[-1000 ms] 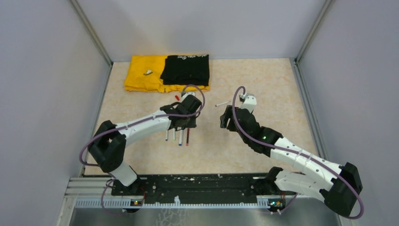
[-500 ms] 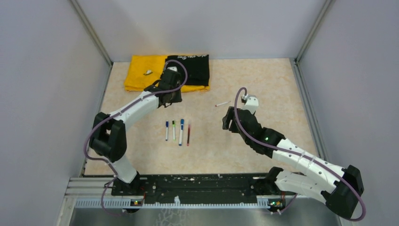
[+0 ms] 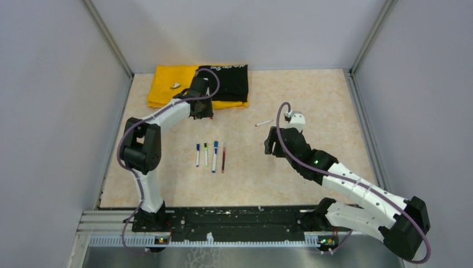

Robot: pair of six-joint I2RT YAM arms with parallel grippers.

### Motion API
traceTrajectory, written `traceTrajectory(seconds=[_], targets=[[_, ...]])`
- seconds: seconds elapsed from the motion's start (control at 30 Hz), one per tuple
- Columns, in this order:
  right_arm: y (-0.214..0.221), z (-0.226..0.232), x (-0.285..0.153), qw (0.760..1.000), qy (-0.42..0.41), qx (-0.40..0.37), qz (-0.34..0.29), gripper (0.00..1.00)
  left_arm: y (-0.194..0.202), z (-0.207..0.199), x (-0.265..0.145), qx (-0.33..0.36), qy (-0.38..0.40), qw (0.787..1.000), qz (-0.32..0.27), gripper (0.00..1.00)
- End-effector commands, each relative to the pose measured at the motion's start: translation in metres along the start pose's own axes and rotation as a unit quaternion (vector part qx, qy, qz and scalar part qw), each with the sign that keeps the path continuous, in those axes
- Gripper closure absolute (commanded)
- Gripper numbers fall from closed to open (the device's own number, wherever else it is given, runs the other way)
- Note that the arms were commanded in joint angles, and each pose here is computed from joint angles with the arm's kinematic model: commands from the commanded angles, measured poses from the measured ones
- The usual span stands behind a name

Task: Insert the pens into the pen caps
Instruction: Pick up the pen from the center of the board.

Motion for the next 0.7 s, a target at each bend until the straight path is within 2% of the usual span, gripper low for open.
traceTrajectory(seconds=[0.0,0.1,0.33,0.5,0.67], targets=[[-0.015,0.006,0.009,0.999,-0.038,-0.022,0.03,0.36,-0.007,-0.016,-0.024,0.006,0.056,0.998,-0.008,0.63],[-0.017,0.0,0.027,0.996,-0.04,-0.018,0.073,0.36,-0.001,-0.016,-0.046,0.015,0.091,0.996,-0.02,0.62],[-0.042,-0.008,0.082,0.993,0.058,0.099,0.033,0.37,0.0,-0.01,-0.092,0.036,0.131,0.989,-0.065,0.6],[-0.035,-0.01,0.127,0.973,0.152,0.152,0.085,0.34,0.0,-0.006,-0.105,0.045,0.132,0.987,-0.08,0.6],[-0.024,-0.013,0.167,0.95,0.24,0.146,0.138,0.31,-0.006,-0.013,-0.118,0.045,0.152,0.984,-0.088,0.6]])
Point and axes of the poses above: each gripper's point midway between its finger pads, its own x axis out along the fingers, its own z axis along the line the jaws close on, y = z × x, the point moved 1 cm from there along -x, back along the fingers, and after that the axes turned 13 degrees about -x, right-handed, at the moved point
